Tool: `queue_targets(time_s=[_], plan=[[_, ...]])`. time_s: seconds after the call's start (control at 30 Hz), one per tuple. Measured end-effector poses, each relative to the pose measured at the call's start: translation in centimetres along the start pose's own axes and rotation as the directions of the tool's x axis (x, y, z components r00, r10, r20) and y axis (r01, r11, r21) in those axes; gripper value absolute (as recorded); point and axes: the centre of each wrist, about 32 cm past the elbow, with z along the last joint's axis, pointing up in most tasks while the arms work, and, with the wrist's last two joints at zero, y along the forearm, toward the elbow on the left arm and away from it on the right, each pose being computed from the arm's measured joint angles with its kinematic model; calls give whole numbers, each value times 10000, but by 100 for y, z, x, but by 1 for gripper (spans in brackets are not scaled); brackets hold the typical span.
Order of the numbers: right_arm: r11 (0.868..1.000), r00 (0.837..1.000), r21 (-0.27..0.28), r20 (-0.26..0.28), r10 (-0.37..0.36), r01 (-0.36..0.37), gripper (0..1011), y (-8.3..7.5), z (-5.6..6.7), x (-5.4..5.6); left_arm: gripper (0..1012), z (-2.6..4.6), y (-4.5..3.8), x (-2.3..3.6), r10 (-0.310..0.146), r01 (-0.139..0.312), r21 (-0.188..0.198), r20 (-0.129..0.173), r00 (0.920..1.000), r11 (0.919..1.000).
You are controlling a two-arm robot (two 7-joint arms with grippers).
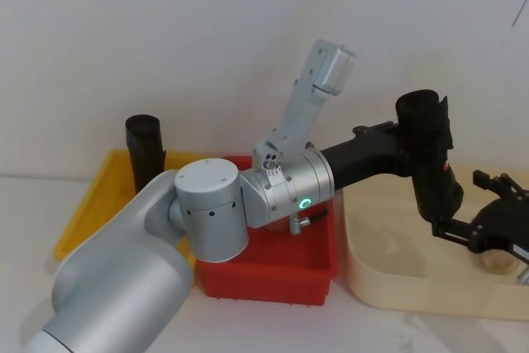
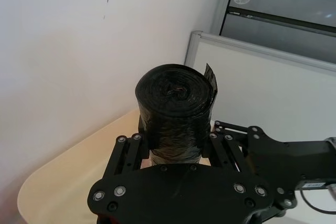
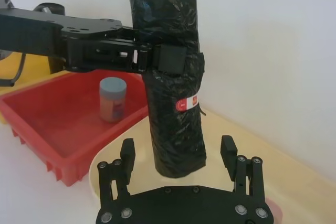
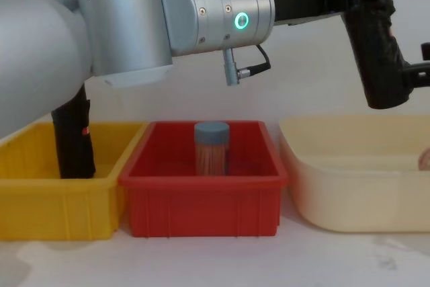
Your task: Pick up the garbage bag with the one hand and transfer it to the other hand.
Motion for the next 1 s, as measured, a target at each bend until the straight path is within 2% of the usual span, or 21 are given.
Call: queue_targets(time_s=[0.57, 0.73, 1.0], plan=[[9999, 9998, 106, 221, 3, -6, 1005, 278, 37, -48, 498, 0, 0, 0, 0, 0, 0, -1, 10000, 10000], [9999, 9997, 123, 246, 6, -9, 911, 315, 45, -54, 498, 0, 0, 0, 0, 0, 0, -1, 10000, 10000], [9999, 9996, 137, 278, 17, -21, 687, 357, 54, -65, 498, 0, 0, 0, 1, -1, 0, -1, 10000, 10000]])
